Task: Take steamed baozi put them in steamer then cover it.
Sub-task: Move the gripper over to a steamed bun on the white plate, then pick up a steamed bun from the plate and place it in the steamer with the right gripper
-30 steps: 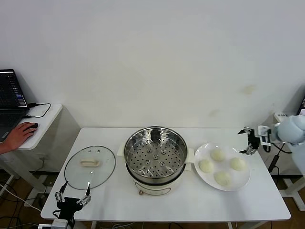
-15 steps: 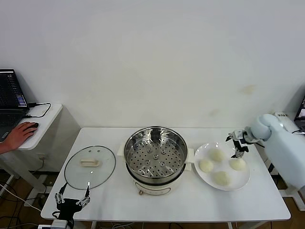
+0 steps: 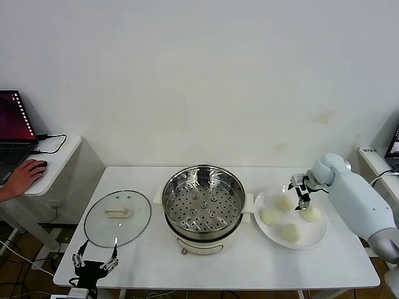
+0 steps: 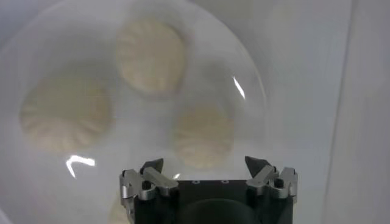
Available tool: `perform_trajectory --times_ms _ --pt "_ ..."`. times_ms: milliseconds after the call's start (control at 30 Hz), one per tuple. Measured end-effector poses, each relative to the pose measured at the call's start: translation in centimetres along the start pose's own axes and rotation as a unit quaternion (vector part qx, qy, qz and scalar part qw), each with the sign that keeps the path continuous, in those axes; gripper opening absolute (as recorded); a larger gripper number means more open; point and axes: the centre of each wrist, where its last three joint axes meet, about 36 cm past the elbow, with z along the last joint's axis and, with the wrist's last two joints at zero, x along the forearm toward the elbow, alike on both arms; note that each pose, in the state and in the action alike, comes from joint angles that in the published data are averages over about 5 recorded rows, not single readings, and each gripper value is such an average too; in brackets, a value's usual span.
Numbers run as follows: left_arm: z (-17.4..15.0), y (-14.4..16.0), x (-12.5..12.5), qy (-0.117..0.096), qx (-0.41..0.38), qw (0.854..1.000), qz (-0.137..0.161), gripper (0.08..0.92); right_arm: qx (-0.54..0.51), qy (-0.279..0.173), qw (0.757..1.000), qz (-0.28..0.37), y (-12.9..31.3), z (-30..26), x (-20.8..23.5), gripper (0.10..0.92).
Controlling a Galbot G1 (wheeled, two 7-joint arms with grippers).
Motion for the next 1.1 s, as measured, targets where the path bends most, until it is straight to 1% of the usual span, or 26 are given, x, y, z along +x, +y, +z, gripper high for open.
perform_trajectory --times_ms 433,500,667,767,867,1100 --pt "0.3 -0.2 0.0 0.004 0.001 1.0 0.002 0.823 -0.008 -0.001 1.0 -0.002 -0.1 -0.5 -1.4 0.815" --pt "0.3 -0.3 0.0 0.004 0.001 1.0 0.002 0.823 -0.01 -0.003 1.0 0.0 -0.1 -0.6 -1.5 0.791" --pt "0.4 -0.3 -0.1 0.005 0.001 1.0 0.002 0.823 -0.017 -0.007 1.0 0.004 -0.2 -0.4 -1.6 0.676" --pt "0.4 -0.3 -0.1 0.005 0.001 1.0 0.001 0.823 -0.02 -0.01 1.0 0.006 -0.3 -0.3 -1.5 0.633" --pt "0.6 -0.3 -0.1 0.007 0.001 1.0 0.0 0.823 -0.022 -0.013 1.0 0.006 -0.4 -0.1 -1.3 0.608" --pt "0.6 -0.6 -0.2 0.008 0.001 1.0 0.002 0.823 -0.022 -0.023 0.999 0.01 -1.2 0.5 0.9 0.602"
